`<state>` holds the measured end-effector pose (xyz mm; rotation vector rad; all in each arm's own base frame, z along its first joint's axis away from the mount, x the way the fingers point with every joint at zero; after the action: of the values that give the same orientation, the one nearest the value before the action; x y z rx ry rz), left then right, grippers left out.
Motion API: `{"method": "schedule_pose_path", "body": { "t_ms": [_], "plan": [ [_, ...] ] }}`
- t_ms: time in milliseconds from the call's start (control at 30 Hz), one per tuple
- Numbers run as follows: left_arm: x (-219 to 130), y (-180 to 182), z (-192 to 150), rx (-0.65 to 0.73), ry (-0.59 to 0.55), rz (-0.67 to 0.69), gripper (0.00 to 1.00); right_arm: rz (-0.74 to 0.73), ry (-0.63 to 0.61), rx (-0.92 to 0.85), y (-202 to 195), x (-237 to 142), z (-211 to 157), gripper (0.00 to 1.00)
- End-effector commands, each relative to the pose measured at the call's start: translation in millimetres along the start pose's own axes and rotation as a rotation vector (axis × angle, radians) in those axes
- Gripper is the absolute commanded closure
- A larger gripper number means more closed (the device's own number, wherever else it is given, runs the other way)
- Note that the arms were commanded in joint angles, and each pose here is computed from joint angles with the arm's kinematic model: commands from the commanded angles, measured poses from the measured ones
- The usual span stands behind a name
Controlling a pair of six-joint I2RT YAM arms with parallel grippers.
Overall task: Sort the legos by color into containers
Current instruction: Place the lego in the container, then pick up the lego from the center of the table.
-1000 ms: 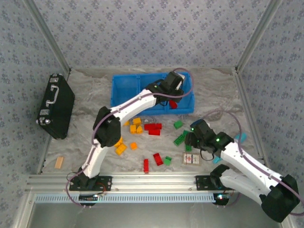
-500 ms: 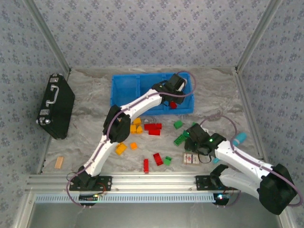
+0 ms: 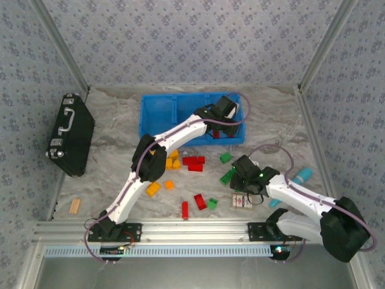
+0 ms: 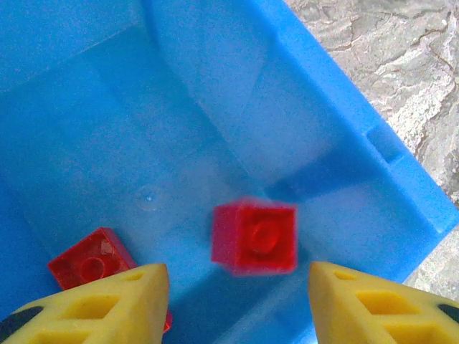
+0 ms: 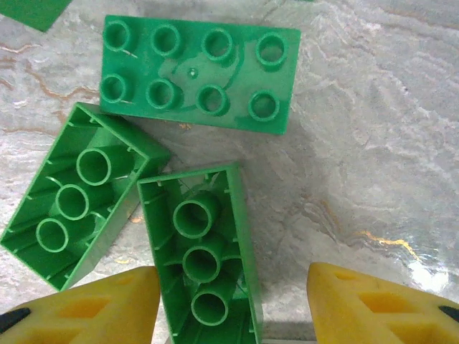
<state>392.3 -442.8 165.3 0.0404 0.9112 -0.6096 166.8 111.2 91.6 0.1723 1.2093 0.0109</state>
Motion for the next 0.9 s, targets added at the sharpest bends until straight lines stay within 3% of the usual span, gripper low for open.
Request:
{"method": "schedule_pose_path", "body": {
  "t_ms": [0, 167, 400, 567, 767, 867],
  "plan": [
    [0.7, 1.1, -9.2, -0.005, 0.047, 0.0, 0.45, -0.007, 0.0, -0.03, 3.2, 2.6, 2.0, 0.43],
    [-27.8, -13.3, 3.2, 0.029, 0.011, -0.034, 0.43, -0.026, 0.022, -0.038, 4.5, 13.7, 1.0, 0.47],
    [-89.7, -24.5, 16.5, 0.068, -0.053, -0.081, 0.41, -0.052, 0.035, -0.067, 6.8, 19.0, 3.6, 0.65],
    [-130.4, -17.9, 7.8, 0.102, -0.072, -0.085, 0.4, -0.057, 0.024, -0.084, 9.4, 13.0, 9.2, 0.72],
    [-178.5, 19.3, -28.3, 0.092, -0.066, 0.013, 0.39, -0.051, -0.018, -0.123, 20.7, -17.8, 19.0, 0.77],
    [-209.1, 53.3, -50.5, 0.02, -0.136, 0.062, 0.39, -0.007, -0.068, -0.144, 34.6, -41.2, 35.6, 0.78]
  ]
}}
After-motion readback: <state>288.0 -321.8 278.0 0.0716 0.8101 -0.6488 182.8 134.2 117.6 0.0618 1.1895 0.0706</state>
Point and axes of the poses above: each hand's point on the last joint's axis, 136 mm out from that joint toward the fingers, its own x axis out along the fingers, its own y axis along the line the jaws close on, z = x × y, the point moved 6 cm from there along -x, back along the fingers, and after that the axes turned 5 degrees about -x, right-handed, at the moved point
